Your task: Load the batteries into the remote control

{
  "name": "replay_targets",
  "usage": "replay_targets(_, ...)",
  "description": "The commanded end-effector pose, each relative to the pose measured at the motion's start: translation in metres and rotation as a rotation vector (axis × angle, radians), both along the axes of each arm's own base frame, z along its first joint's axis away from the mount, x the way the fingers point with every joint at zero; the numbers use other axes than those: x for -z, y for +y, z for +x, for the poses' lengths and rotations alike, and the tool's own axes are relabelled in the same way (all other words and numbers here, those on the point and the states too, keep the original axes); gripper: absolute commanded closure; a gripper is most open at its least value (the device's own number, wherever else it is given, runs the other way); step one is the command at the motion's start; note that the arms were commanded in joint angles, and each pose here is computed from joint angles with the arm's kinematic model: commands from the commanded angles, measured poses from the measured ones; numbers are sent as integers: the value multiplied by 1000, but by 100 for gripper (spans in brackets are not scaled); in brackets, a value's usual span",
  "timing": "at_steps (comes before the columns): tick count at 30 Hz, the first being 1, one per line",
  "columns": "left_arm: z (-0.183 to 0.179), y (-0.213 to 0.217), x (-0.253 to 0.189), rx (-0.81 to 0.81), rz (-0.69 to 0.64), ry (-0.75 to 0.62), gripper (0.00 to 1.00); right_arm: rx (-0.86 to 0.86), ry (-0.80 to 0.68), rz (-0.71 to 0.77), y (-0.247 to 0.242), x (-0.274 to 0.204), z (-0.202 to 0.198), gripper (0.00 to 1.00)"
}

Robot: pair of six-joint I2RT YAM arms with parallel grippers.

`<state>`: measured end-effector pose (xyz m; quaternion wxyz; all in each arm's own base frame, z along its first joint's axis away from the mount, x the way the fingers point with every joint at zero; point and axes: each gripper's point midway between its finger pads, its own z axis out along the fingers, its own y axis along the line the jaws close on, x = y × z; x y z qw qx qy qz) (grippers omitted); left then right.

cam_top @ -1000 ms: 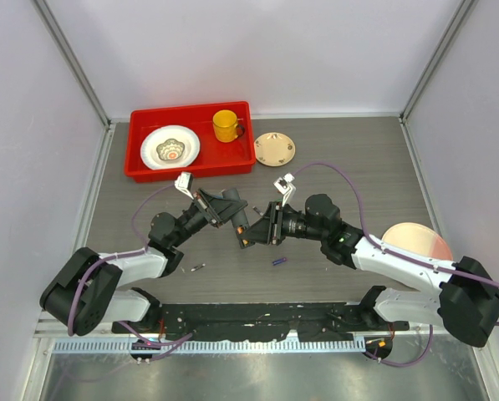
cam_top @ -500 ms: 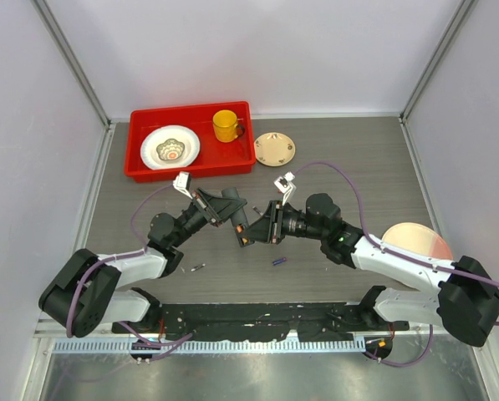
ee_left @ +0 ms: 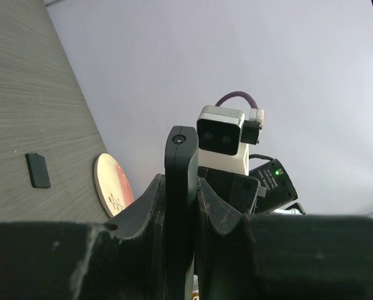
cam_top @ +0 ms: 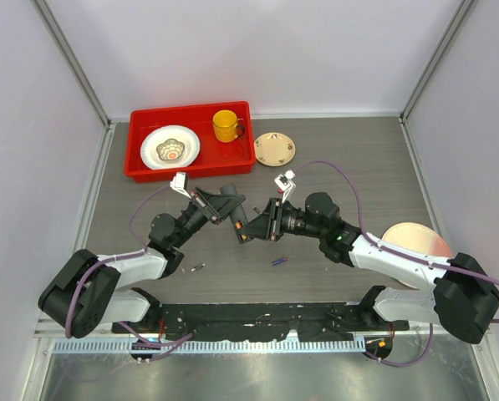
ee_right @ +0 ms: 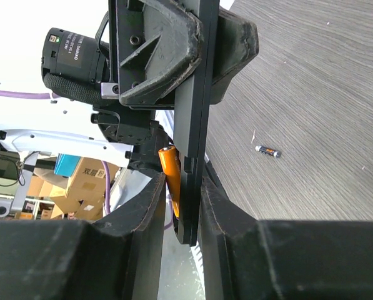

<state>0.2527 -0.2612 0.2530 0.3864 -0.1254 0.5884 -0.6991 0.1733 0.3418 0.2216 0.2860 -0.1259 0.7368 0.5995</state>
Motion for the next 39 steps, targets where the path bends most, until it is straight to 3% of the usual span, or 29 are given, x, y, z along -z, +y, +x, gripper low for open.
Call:
replay_targets(1,-7,28,-79,-111,-206,-248,100,-11,42,-60,-1,24,-4,94)
replay_targets(4,-6,29,-80,-122,-207,-250,100,-18,47,-70,0,26,-5,99)
replay_targets(25,-3,36,-80,-173,-191,-254,100,-64,114,-155,0,50,-15,99)
replay_targets(27,-5,34,-76,-161,-181,-245,96,-75,102,-135,1,44,-16,99)
replay_targets(36,-14,24,-62,-73,-151,-214,58,-102,66,-95,3,26,-19,99)
replay_targets(39,-17,21,-57,-53,-139,-202,54,-104,64,-84,3,22,-19,99)
